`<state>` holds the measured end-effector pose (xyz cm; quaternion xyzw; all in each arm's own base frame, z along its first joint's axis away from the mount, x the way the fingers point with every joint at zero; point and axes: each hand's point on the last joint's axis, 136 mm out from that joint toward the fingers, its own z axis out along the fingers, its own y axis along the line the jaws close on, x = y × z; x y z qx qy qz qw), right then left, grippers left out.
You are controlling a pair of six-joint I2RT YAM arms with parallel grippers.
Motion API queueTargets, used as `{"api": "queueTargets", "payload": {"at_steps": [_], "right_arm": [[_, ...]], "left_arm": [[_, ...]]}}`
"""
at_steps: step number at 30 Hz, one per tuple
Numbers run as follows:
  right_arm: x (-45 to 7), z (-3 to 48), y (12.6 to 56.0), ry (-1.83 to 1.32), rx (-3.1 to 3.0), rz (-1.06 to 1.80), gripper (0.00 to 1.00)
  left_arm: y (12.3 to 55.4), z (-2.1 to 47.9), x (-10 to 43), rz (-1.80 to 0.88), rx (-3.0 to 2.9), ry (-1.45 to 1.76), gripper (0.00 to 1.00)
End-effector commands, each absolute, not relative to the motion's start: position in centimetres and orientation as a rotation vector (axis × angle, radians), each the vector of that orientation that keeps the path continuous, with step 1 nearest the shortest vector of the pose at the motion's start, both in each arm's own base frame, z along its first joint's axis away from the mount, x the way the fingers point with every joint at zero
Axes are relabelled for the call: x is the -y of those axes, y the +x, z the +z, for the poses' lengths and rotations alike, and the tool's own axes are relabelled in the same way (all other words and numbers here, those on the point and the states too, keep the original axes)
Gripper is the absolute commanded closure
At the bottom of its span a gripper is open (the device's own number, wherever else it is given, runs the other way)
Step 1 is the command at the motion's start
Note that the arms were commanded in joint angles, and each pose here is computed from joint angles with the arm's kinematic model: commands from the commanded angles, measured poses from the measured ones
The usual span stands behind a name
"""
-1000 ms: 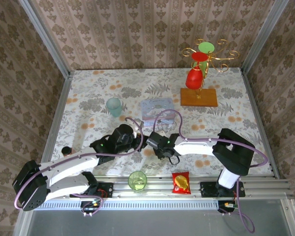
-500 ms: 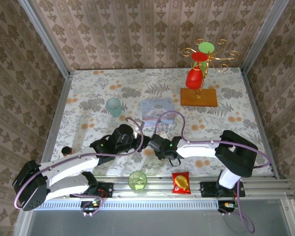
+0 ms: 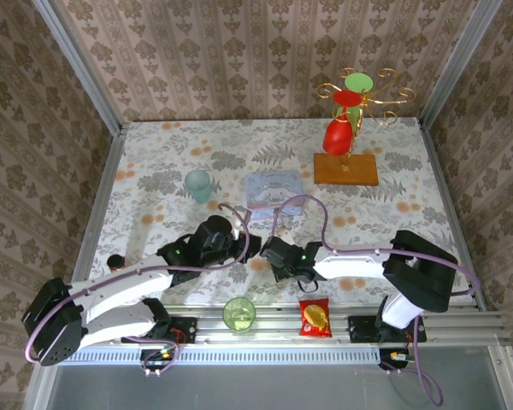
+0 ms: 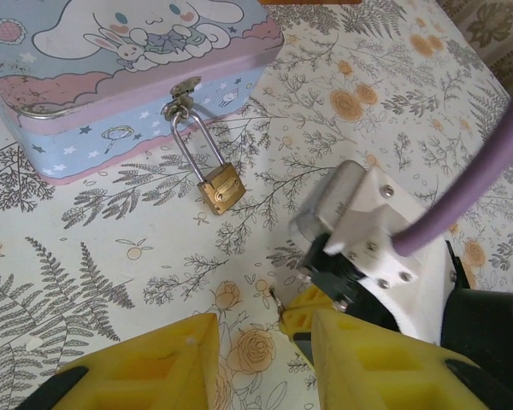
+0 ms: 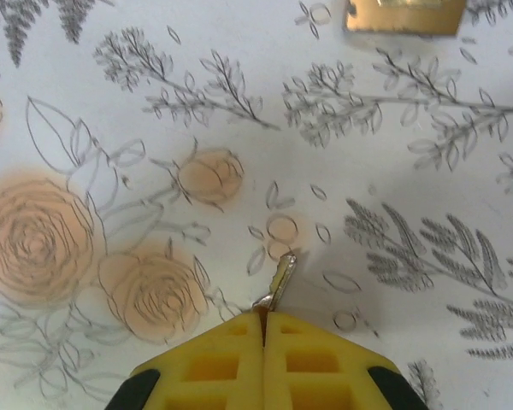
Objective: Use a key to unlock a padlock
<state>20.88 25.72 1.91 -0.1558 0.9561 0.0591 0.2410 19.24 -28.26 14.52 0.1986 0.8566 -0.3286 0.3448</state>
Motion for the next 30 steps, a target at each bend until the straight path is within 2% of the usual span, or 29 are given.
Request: {"api": "queueTargets", "payload": {"at_steps": [1, 6, 13, 18, 19, 21, 24, 27, 30], "right_arm": [[-23.6, 0.5, 19.4, -0.512, -2.656, 0.169, 1.0], [-23.7, 2.0, 19.5, -0.651, -2.56, 0.218, 1.0], [-24.8, 6.7, 19.3, -0.815, -2.3, 0.412, 1.0], [-24.8, 9.8, 19.3, -0.824, -2.181, 0.482, 1.0], [-24.8, 10.1, 19.3, -0.827, -2.175, 0.484, 1.0], [-25.0, 11.2, 19.6, -0.815, -2.169, 0.499, 1.0], [-25.6, 13.7, 20.3, -0.764, -2.14, 0.527, 1.0], [-26.0, 16.7, 21.9, -0.651, -2.117, 0.547, 1.0], [-27.3, 19.8, 23.3, -0.584, -2.07, 0.616, 1.0]], "left_arm": [[19.4, 14.9, 29.0, -0.901, -2.222, 0.487, 0.66], [19.5, 14.5, 29.4, -0.919, -2.228, 0.468, 0.67], [19.1, 14.3, 30.5, -0.968, -2.247, 0.453, 0.68], [18.6, 15.0, 31.4, -1.071, -2.244, 0.41, 0.67], [18.5, 15.2, 31.4, -1.098, -2.246, 0.373, 0.65], [18.5, 15.9, 31.3, -1.181, -2.227, 0.28, 0.54], [18.5, 17.8, 31.0, -1.37, -2.128, 0.078, 0.54], [19.1, 19.7, 29.7, -1.545, -2.005, -0.171, 0.45], [19.5, 22.0, 28.8, -1.649, -1.902, -0.306, 0.3]]}}
